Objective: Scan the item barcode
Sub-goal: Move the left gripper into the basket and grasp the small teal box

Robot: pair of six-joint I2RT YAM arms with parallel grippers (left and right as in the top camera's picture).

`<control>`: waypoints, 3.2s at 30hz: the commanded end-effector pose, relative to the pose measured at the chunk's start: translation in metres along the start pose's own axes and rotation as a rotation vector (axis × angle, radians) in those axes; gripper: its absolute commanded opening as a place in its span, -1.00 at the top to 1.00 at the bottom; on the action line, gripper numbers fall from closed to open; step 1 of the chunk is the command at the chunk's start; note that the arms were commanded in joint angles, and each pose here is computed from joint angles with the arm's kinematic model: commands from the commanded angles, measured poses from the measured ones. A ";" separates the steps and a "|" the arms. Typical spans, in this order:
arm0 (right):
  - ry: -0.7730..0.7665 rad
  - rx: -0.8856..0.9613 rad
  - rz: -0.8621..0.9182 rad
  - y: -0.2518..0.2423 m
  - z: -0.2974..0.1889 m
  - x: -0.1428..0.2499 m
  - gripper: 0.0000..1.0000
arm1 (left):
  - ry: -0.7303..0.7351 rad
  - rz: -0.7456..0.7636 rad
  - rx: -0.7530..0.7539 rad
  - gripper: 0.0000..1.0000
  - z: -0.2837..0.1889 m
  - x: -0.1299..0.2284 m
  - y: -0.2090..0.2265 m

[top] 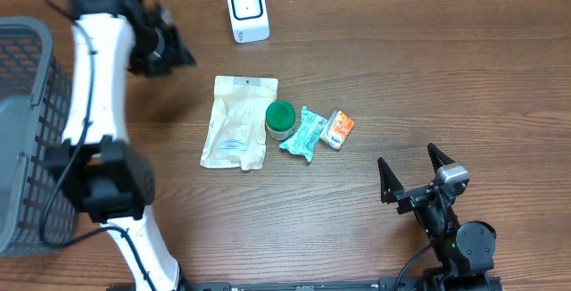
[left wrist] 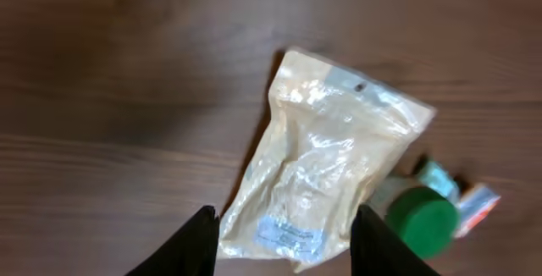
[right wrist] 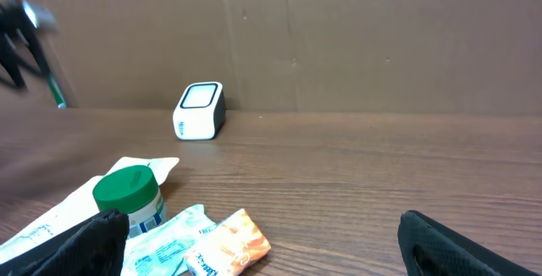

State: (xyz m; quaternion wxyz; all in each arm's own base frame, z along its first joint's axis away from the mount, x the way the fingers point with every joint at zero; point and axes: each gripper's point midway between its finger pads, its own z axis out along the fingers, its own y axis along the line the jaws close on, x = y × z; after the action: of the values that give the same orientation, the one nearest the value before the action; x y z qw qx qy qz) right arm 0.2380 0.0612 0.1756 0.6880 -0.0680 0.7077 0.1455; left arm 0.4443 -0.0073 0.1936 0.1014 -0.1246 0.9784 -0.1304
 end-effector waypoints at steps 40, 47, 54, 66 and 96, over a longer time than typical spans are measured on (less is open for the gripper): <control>-0.003 -0.001 -0.005 0.000 0.000 0.002 -1.00 | -0.173 -0.823 -0.715 -0.44 -0.093 0.117 0.402; -0.003 -0.001 -0.005 -0.001 0.000 0.002 -1.00 | -0.183 -0.788 -0.833 -0.38 -0.072 0.125 0.429; -0.003 -0.001 -0.005 0.000 0.000 0.002 -1.00 | -0.184 -0.812 -0.920 -0.37 -0.052 0.145 0.450; -0.003 -0.001 -0.005 0.000 0.000 0.002 -1.00 | -0.244 -0.833 -0.923 -0.02 -0.048 0.160 0.481; -0.003 -0.001 -0.005 -0.001 0.000 0.002 -1.00 | -0.198 -0.726 -0.565 0.91 0.027 0.129 0.444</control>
State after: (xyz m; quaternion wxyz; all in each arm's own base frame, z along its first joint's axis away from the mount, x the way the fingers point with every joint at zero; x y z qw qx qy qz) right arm 0.2380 0.0612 0.1756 0.6880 -0.0679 0.7077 0.1456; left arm 0.1895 0.4016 0.0409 0.0704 -0.5180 0.8185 0.2383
